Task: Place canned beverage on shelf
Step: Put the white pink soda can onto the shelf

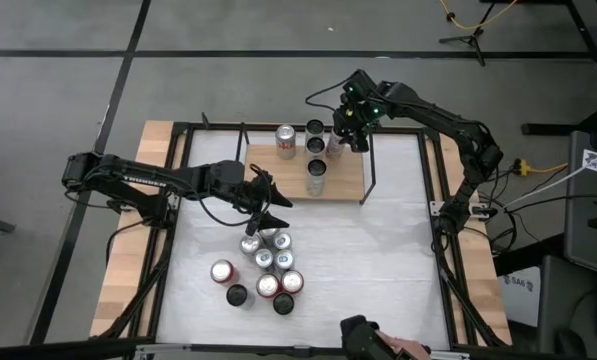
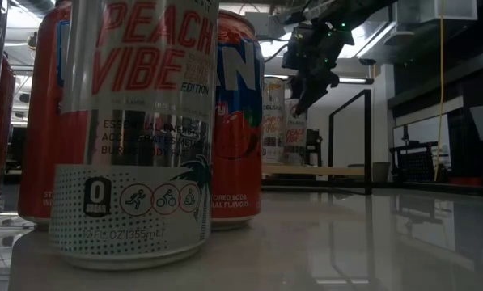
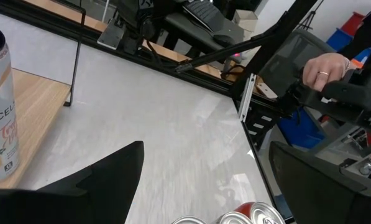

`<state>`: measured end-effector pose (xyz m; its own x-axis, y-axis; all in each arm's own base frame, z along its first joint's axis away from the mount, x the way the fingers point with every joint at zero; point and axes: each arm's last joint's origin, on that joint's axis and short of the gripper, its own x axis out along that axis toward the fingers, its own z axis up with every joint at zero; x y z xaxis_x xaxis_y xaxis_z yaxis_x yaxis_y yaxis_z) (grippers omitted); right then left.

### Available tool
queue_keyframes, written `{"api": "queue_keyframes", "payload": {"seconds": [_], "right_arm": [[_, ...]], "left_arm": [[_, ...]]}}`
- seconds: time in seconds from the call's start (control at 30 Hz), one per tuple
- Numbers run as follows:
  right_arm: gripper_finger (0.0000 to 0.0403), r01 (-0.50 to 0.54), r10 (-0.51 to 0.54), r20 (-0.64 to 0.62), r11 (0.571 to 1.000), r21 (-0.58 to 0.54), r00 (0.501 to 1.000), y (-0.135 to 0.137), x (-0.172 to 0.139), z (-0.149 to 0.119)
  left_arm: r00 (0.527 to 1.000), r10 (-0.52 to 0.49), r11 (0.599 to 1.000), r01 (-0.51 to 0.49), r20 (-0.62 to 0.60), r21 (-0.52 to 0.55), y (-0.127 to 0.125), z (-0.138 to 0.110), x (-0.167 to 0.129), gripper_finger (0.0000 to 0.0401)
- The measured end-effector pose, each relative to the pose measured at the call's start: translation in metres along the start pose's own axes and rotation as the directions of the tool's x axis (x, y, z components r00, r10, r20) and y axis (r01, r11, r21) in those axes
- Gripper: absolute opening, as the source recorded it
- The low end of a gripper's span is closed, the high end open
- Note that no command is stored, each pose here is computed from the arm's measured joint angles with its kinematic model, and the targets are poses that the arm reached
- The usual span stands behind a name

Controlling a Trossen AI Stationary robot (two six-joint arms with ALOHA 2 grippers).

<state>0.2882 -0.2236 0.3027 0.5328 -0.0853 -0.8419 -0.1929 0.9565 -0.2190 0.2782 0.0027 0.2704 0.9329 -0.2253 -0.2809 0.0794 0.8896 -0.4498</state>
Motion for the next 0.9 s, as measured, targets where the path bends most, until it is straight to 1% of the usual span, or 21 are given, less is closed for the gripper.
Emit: {"api": "queue_keyframes", "payload": {"seconds": [0.1,0.43,0.9], "right_arm": [[0.0266,0.0,0.0,0.0,1.0,0.0,1.0,0.0001,0.0,0.0001],[0.0302,0.002,-0.002,-0.001,1.0,0.0,1.0,0.0,0.0,0.0001],[0.03,0.004,-0.004,0.001,1.0,-0.001,1.0,-0.0003,-0.0002,0.0003]], "left_arm": [[1.0,0.0,1.0,0.0,0.0,0.0,0.0,0.0,0.0,0.0341],[1.0,0.0,1.0,0.0,0.0,0.0,0.0,0.0,0.0,0.0341],[1.0,0.0,1.0,0.0,0.0,-0.001,0.0,0.0,0.0,0.0341]]}}
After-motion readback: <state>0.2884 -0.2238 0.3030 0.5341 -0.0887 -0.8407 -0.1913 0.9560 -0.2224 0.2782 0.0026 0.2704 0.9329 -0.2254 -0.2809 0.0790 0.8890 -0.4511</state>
